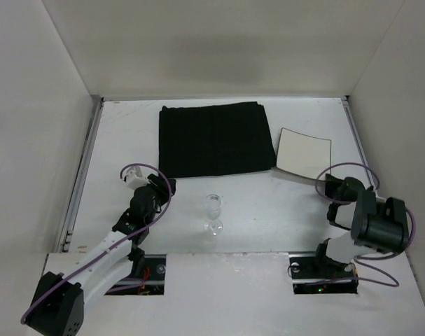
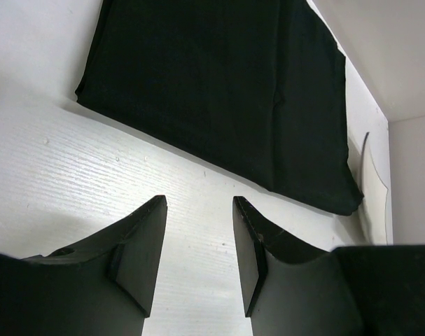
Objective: Set the dinner table for one person
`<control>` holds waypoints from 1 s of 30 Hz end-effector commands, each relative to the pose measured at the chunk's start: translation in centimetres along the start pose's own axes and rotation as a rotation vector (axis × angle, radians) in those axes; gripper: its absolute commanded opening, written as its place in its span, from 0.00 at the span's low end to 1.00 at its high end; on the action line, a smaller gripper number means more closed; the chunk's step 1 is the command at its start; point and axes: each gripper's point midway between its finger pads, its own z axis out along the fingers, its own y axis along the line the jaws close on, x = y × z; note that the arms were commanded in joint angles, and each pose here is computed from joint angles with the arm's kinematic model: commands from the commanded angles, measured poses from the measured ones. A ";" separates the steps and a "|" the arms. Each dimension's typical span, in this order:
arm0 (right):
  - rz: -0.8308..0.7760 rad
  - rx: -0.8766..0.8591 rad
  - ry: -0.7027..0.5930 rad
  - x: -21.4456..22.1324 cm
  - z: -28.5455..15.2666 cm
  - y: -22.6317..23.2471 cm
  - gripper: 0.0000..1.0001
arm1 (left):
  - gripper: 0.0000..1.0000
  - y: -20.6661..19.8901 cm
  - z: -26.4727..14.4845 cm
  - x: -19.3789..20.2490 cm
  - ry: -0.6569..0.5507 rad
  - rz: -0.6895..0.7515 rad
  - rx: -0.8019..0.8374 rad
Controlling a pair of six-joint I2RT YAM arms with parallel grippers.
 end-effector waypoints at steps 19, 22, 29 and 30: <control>0.047 -0.368 -0.015 -3.0 -3.8 7.3 0.00 | 0.40 -0.3 0.2 -0.6 -0.028 -0.009 0.022; 0.027 -0.389 -0.042 -3.7 -4.9 8.5 0.00 | 0.40 -0.3 0.2 -0.6 -0.028 -0.009 0.022; -0.037 -0.466 -0.117 -5.8 -8.7 12.4 0.00 | 0.40 -0.3 0.2 -0.6 -0.029 -0.009 0.020; -0.047 -0.473 -0.124 -6.0 -9.2 12.8 0.00 | 0.40 -0.2 0.2 -0.5 -0.027 -0.009 0.018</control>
